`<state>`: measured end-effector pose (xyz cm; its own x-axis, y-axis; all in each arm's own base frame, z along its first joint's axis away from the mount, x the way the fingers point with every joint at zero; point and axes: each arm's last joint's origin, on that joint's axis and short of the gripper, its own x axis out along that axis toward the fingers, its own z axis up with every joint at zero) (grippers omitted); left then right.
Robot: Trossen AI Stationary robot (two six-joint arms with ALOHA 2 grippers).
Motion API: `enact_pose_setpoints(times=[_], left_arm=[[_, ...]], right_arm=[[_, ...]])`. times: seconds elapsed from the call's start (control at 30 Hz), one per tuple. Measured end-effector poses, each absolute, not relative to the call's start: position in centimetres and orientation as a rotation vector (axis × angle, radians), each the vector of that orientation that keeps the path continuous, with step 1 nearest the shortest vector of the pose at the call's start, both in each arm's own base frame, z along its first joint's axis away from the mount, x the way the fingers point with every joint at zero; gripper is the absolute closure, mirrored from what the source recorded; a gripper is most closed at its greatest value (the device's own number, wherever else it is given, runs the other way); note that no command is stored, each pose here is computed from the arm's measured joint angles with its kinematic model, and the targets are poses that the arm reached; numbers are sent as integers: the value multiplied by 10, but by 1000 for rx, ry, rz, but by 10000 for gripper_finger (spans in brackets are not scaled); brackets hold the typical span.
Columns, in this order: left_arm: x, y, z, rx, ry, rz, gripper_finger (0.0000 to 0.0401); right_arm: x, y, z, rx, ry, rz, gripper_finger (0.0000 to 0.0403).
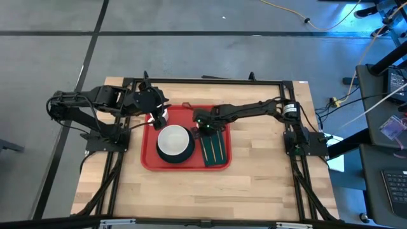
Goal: Set up tray
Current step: Put the gold knife to the left of the gold spoon on the green napkin on the red tray
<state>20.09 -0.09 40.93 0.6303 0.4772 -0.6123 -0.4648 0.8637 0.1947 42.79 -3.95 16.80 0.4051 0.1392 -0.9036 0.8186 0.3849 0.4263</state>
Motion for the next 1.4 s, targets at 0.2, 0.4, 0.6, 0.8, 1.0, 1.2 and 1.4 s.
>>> enact_pose_setpoints(times=[0.2, 0.4, 0.6, 0.8, 1.0, 1.2, 1.4], left_arm=[[201, -1, 409, 25, 710, 539, 312], [201, -1, 409, 47, 717, 531, 314], [201, -1, 409, 48, 717, 531, 315], [201, -1, 409, 49, 719, 531, 315], [200, -1, 409, 50, 724, 531, 315], [200, -1, 409, 49, 723, 532, 315], [200, -1, 409, 44, 722, 534, 315]], right_arm=[[431, -27, 168, 834, 1024, -606, 344], [432, -12, 169, 752, 1001, -604, 344], [433, -9, 169, 726, 998, -586, 346], [438, -9, 172, 694, 970, -500, 381], [438, -14, 172, 661, 983, -481, 396], [433, -19, 164, 668, 1011, -489, 400], [433, -23, 164, 672, 1006, -484, 401]])
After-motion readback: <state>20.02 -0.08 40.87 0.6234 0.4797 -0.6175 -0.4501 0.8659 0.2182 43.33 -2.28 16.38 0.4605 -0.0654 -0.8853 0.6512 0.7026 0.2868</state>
